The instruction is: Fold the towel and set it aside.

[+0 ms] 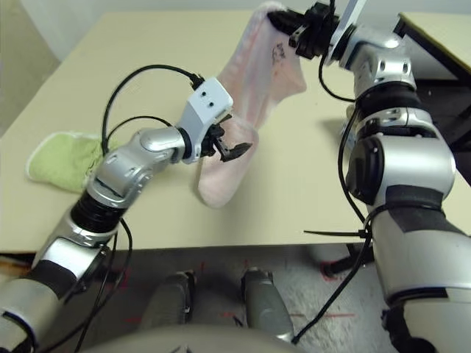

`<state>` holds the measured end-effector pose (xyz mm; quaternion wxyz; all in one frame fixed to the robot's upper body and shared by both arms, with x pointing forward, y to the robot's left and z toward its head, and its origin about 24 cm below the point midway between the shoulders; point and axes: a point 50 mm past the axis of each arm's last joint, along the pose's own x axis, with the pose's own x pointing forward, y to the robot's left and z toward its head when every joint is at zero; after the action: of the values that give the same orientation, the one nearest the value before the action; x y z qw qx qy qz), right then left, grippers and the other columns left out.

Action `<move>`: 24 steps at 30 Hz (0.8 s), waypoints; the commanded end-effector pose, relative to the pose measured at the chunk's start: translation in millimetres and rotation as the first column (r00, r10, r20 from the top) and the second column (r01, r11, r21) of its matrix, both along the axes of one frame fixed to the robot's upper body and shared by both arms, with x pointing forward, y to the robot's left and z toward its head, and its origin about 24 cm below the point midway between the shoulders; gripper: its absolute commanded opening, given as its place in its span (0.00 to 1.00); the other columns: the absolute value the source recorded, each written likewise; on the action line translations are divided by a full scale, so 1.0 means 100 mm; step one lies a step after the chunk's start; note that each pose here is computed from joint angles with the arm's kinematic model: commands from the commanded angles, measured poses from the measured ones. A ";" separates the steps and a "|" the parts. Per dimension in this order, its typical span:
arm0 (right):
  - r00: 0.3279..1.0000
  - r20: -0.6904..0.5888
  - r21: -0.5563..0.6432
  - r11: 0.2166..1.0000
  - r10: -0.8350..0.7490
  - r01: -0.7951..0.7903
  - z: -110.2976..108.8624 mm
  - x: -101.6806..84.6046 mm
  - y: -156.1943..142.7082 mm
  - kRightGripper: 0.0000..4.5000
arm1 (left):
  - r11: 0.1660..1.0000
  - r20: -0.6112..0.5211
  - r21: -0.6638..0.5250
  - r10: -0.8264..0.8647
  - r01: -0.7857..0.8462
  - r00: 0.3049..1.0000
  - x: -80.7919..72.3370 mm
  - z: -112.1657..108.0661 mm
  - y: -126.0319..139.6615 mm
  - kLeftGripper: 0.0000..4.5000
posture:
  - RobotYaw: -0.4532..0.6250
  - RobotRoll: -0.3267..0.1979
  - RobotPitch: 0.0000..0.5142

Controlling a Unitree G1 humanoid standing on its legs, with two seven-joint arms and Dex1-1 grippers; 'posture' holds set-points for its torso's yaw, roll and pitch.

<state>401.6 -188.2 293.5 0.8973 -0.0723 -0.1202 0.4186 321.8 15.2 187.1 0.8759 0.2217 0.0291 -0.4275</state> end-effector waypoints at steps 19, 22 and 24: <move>1.000 -0.020 0.015 1.000 0.008 -0.007 -0.07 0.01 0.04 0.00 | 0.924 0.035 0.382 -0.019 0.004 0.999 0.13 -0.36 0.28 0.38 | 0.58 0.62 0.06; 1.000 -0.024 0.015 1.000 0.002 -0.002 -0.08 0.01 0.04 0.00 | 0.907 0.012 0.421 -0.012 0.006 1.000 0.06 -0.35 0.45 0.12 | 0.59 0.62 0.06; 1.000 -0.027 0.014 1.000 -0.001 0.002 -0.09 0.01 0.03 0.00 | 0.894 0.001 0.447 0.002 -0.002 1.000 0.00 -0.33 0.58 0.01 | 0.59 0.62 0.06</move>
<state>403.4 -183.4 284.4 0.8991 -0.0627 -0.1086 0.4194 328.4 70.8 155.9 0.8099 0.4122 0.1154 -0.4010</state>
